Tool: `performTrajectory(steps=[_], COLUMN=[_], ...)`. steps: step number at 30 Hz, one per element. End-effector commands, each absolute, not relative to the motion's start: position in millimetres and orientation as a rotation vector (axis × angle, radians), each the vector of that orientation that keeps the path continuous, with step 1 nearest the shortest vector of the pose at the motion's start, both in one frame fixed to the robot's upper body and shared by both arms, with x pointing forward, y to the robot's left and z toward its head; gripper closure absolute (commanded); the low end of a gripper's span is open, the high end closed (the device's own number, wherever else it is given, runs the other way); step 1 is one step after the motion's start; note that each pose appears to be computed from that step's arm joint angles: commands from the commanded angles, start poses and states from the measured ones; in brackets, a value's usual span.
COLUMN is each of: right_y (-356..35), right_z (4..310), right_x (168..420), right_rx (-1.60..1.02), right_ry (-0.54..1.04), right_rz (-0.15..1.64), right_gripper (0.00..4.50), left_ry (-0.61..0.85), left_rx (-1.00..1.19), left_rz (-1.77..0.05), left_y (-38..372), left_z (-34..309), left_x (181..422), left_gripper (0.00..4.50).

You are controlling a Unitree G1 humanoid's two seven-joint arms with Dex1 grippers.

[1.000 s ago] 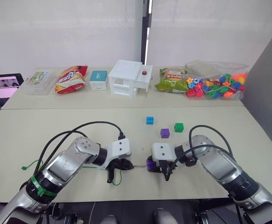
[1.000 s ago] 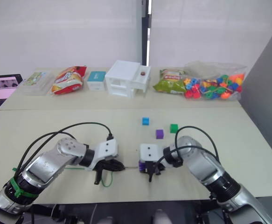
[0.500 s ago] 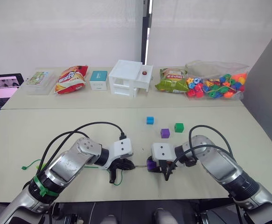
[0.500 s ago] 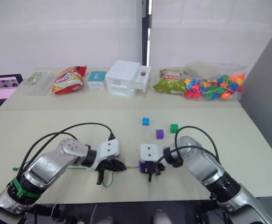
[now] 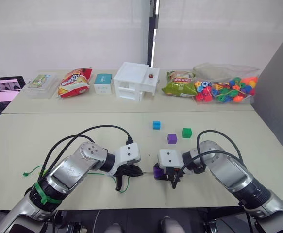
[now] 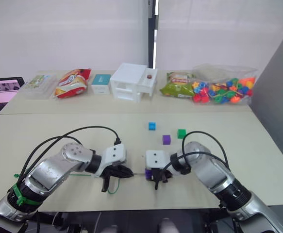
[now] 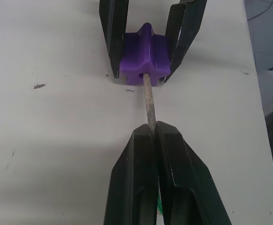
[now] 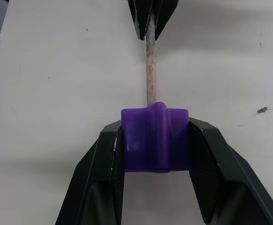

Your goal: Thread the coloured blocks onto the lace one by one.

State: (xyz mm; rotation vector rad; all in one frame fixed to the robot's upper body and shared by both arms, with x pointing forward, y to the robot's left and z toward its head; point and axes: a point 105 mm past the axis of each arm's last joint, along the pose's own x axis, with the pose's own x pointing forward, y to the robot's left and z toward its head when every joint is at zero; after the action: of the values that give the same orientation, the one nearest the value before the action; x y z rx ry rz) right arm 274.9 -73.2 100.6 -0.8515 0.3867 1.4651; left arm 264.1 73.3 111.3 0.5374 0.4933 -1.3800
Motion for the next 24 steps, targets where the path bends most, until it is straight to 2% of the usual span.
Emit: performTrajectory(steps=[1,13,19,24], right_y=[-71.0,-69.1,-69.5,-70.8], right_z=[102.6,103.1,103.1,102.6], right_x=[270.8,269.6,268.0,266.5], right_rx=[-0.874,-0.878,-0.871,-0.868], right_ry=[0.374,0.373,0.38,0.388], right_rz=[1.477,1.475,1.467,1.463], right_gripper=[3.13,3.13,3.13,3.13], left_ry=[0.433,0.419,0.424,0.377], left_rx=[0.559,0.547,0.534,0.502], left_rz=[-1.402,-1.449,-1.463,-1.477], left_y=[67.3,49.5,38.2,28.9], left_z=[125.3,119.4,104.2,113.0], left_x=[261.3,262.0,267.0,268.3], left_gripper=[4.5,4.5,4.5,4.5])
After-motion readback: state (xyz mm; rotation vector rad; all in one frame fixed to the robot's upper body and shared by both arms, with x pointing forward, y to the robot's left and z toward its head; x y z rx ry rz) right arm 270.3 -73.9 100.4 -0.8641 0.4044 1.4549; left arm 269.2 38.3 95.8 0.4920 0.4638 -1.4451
